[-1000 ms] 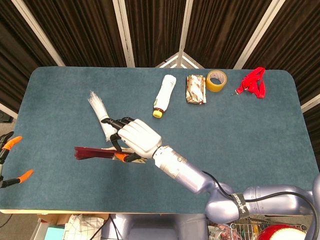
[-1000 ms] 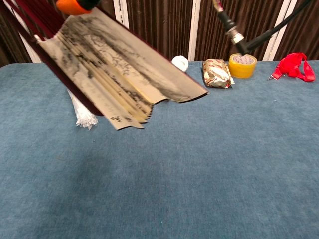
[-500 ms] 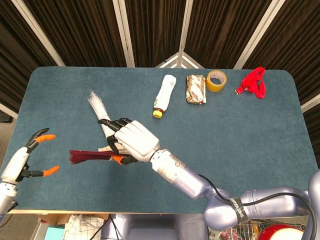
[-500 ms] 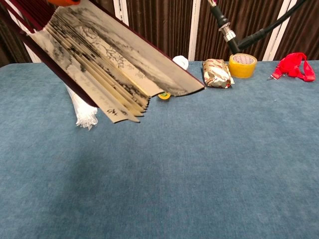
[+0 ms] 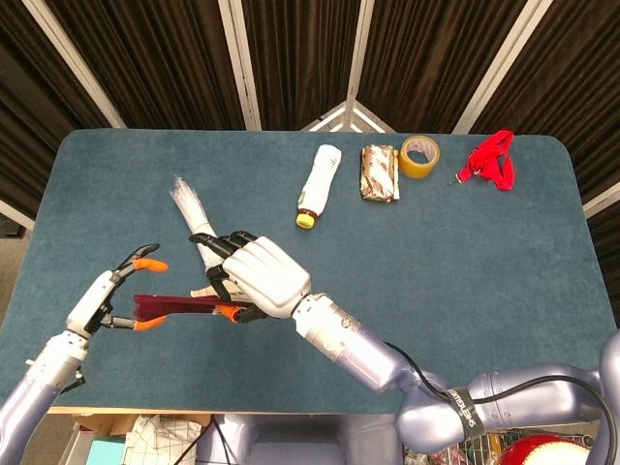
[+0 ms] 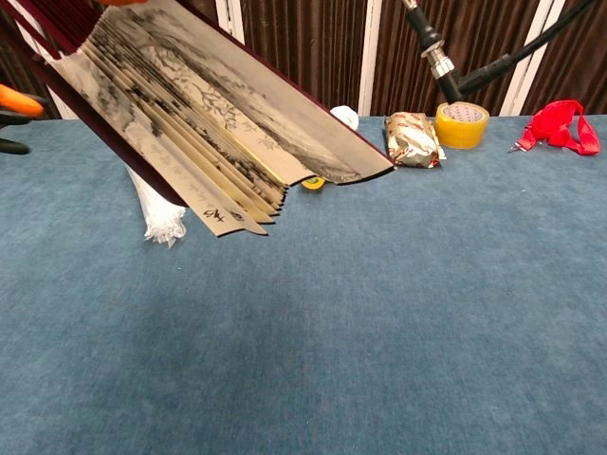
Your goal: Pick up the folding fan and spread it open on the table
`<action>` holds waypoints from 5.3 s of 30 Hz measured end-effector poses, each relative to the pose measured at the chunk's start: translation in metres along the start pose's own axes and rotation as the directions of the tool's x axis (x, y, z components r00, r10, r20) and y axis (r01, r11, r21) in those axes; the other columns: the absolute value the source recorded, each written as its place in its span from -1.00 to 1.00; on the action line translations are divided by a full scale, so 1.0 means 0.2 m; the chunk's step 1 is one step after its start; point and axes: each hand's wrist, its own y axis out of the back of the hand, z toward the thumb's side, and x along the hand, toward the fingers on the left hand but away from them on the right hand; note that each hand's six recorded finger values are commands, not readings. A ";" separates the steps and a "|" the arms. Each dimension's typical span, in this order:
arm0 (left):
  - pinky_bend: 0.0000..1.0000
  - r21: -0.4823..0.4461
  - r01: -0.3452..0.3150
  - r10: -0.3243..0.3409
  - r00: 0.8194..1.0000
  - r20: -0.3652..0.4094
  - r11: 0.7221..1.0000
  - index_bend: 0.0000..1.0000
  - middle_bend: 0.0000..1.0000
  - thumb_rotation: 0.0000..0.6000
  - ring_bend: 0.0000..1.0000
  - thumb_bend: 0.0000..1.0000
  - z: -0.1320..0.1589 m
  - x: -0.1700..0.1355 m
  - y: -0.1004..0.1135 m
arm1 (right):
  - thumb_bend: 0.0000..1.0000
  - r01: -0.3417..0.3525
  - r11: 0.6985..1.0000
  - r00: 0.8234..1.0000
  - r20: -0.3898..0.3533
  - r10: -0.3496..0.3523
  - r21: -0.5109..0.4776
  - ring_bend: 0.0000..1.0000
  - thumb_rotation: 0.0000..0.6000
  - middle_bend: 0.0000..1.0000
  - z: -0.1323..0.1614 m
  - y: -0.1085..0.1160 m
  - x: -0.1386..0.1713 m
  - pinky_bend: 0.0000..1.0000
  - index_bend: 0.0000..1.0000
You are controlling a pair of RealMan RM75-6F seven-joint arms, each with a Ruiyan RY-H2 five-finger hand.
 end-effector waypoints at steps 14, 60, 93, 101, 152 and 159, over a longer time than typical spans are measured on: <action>-0.74 -0.128 0.124 -0.117 0.991 0.061 0.984 -0.26 -0.80 1.00 -1.00 -0.55 0.10 0.19 -0.22 | -0.18 0.007 1.000 1.000 -0.005 -0.007 0.007 -0.52 1.00 -0.71 0.01 0.03 0.02 -0.52 0.43; -0.74 -0.091 0.083 -0.075 0.993 0.086 0.992 0.28 -0.49 1.00 -1.00 -0.25 0.24 0.23 -0.17 | -0.18 0.011 1.000 0.993 0.118 -0.012 0.006 -0.52 1.00 -0.71 -0.26 0.11 0.19 -0.52 0.44; -0.74 0.123 -0.042 0.021 0.986 0.166 0.991 0.26 -0.49 1.00 -1.00 -0.26 0.41 0.16 -0.08 | -0.17 0.076 0.989 0.951 0.290 -0.109 0.123 -0.52 1.00 -0.71 -0.77 0.29 0.47 -0.52 0.41; -0.75 0.115 -0.041 0.020 0.983 0.180 0.992 0.18 -0.53 1.00 -1.00 -0.27 0.46 0.15 -0.08 | -0.17 0.082 0.989 0.942 0.314 -0.118 0.126 -0.52 1.00 -0.71 -0.83 0.31 0.51 -0.52 -0.02; -0.76 -0.004 0.049 -0.048 0.988 0.144 0.999 -0.55 -0.71 1.00 -1.00 -0.62 0.20 0.17 -0.18 | -0.15 0.081 0.996 0.997 0.014 -0.080 -0.025 -0.51 1.00 -0.71 -0.26 0.20 0.41 -0.52 0.43; -0.76 -0.045 0.077 -0.071 0.988 0.135 0.996 -0.48 -0.71 1.00 -1.00 -0.62 0.18 0.26 -0.27 | -0.15 0.070 0.997 0.998 -0.006 -0.070 -0.038 -0.51 1.00 -0.71 -0.17 0.16 0.36 -0.52 0.43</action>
